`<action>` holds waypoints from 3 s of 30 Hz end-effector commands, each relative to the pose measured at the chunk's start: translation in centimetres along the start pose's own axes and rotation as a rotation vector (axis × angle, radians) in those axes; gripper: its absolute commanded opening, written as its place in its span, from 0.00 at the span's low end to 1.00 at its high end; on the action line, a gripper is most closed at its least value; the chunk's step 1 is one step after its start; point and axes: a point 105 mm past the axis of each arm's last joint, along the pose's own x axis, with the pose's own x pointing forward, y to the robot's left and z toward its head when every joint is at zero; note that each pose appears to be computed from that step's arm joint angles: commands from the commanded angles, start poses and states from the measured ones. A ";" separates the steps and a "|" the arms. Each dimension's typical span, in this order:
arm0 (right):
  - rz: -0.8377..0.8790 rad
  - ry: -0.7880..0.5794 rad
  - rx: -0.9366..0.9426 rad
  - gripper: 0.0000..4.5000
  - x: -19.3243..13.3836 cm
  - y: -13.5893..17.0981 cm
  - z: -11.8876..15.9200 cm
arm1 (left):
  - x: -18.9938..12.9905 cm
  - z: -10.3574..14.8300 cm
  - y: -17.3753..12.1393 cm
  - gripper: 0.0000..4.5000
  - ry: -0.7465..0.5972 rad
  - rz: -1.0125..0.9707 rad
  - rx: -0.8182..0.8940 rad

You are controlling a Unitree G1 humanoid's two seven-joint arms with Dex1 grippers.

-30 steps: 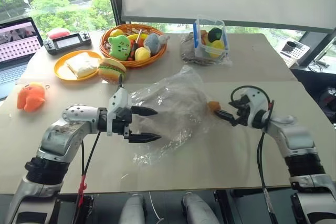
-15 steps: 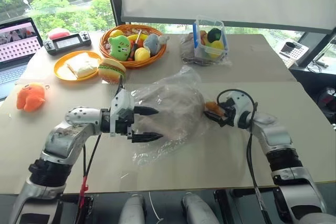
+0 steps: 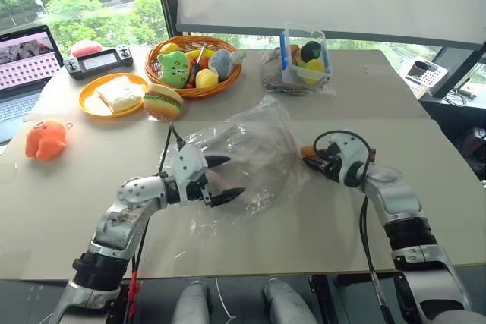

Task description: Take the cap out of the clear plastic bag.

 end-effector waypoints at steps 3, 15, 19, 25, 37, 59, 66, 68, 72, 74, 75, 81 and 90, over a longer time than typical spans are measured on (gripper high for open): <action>-0.123 -0.086 0.015 0.35 -2.3 -3.5 2.9 | 0.1 1.7 -0.4 1.00 -0.053 -0.006 0.055; -0.789 -0.027 0.302 0.35 -7.2 -16.3 0.0 | 0.4 1.9 -1.2 1.00 -0.070 -0.016 0.050; -0.833 -0.024 0.343 0.63 -7.3 -16.8 -0.8 | 0.4 1.8 -1.3 1.00 -0.069 -0.019 0.054; -0.840 -0.053 0.339 0.99 -7.6 -17.1 -0.5 | 0.0 1.3 -1.3 1.00 -0.064 -0.025 0.056; -0.570 -0.335 0.094 0.99 -10.3 -13.7 6.9 | 0.4 0.3 -2.2 1.00 -0.041 -0.096 0.062; 0.465 -0.071 0.125 0.99 -16.4 12.0 2.9 | -0.1 0.7 -3.5 1.00 0.027 -0.241 0.144; 0.451 -0.052 0.110 0.99 -16.9 12.2 2.6 | 0.1 -0.6 -2.9 1.00 0.138 -0.183 0.182; 0.432 -0.052 0.106 0.99 -16.8 11.9 2.6 | 0.7 -1.1 -2.7 1.00 0.167 -0.159 0.186; 0.421 -0.060 0.102 0.99 -16.7 11.8 2.9 | 1.9 -2.8 -2.4 1.00 0.255 -0.133 0.255; 0.421 -0.061 0.102 0.99 -16.7 11.8 2.9 | 2.3 -3.6 -2.3 1.00 0.297 -0.126 0.278; 0.414 -0.058 0.099 0.99 -16.8 11.8 2.9 | 2.7 -4.0 -2.3 1.00 0.318 -0.127 0.288; 0.379 -0.054 0.094 1.00 -17.2 11.6 2.9 | 3.1 -5.2 -2.5 0.84 0.410 -0.134 0.305; 0.354 -0.058 0.100 1.00 -16.8 11.9 2.7 | 2.5 -5.6 -2.2 0.19 0.431 -0.181 0.338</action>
